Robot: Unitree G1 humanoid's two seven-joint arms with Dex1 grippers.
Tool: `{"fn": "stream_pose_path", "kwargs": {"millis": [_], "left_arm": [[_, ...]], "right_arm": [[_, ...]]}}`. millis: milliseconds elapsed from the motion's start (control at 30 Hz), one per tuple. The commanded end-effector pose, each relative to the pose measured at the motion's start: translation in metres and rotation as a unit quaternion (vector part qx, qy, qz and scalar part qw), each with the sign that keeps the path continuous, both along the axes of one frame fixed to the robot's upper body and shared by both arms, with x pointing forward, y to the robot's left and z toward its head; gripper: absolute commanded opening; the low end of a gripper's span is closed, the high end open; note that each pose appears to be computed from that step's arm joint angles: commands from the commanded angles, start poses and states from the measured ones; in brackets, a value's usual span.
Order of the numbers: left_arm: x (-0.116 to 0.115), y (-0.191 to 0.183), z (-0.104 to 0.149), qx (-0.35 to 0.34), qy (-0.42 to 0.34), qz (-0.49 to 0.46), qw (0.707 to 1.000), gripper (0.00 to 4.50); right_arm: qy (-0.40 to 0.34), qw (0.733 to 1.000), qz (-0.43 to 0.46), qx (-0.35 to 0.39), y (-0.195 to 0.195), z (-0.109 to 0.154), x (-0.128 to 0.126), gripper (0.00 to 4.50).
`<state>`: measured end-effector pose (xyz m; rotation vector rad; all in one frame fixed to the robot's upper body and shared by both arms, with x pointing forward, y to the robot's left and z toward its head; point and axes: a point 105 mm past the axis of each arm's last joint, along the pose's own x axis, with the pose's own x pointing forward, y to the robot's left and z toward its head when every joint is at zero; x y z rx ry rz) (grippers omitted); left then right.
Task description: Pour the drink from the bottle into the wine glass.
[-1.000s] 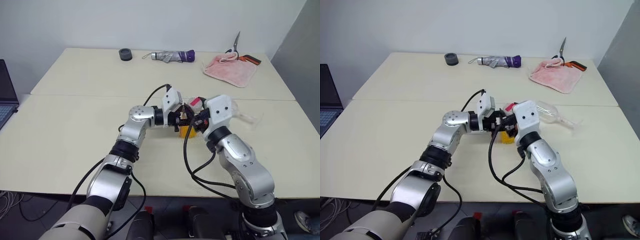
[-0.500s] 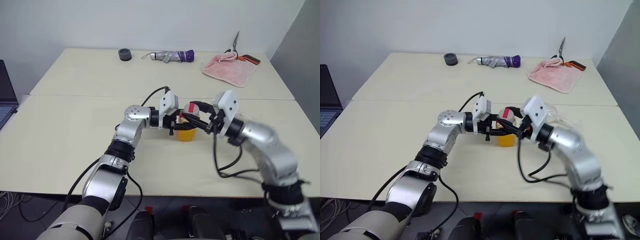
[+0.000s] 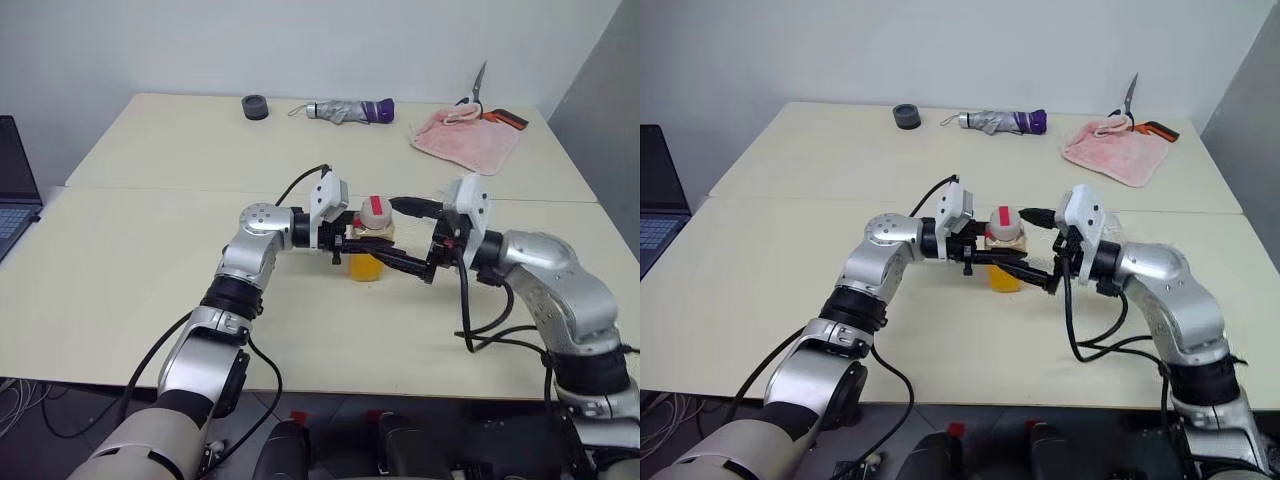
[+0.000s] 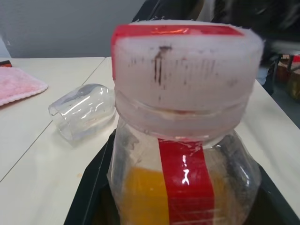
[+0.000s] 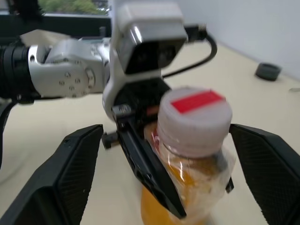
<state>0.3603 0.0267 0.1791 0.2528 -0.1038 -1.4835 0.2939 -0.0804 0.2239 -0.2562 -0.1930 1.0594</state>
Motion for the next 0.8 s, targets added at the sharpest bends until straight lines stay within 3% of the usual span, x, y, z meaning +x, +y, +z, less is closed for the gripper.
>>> {"fn": "stream_pose_path", "kwargs": {"millis": [33,400,800], "left_arm": [[-0.002,-0.003,0.018,-0.026,-0.028,-0.007,0.999,1.80],[-0.002,-0.004,0.017,-0.020,-0.028,-0.013,0.999,1.80],[-0.003,-0.003,0.015,-0.018,-0.024,-0.016,0.999,1.80]], "right_arm": [[-0.055,0.997,-0.054,0.016,0.008,0.011,-0.010,4.50],[-0.086,0.983,-0.152,0.060,0.019,0.014,0.006,4.50],[-0.085,0.978,-0.174,0.070,0.007,0.015,0.009,4.50]]}}
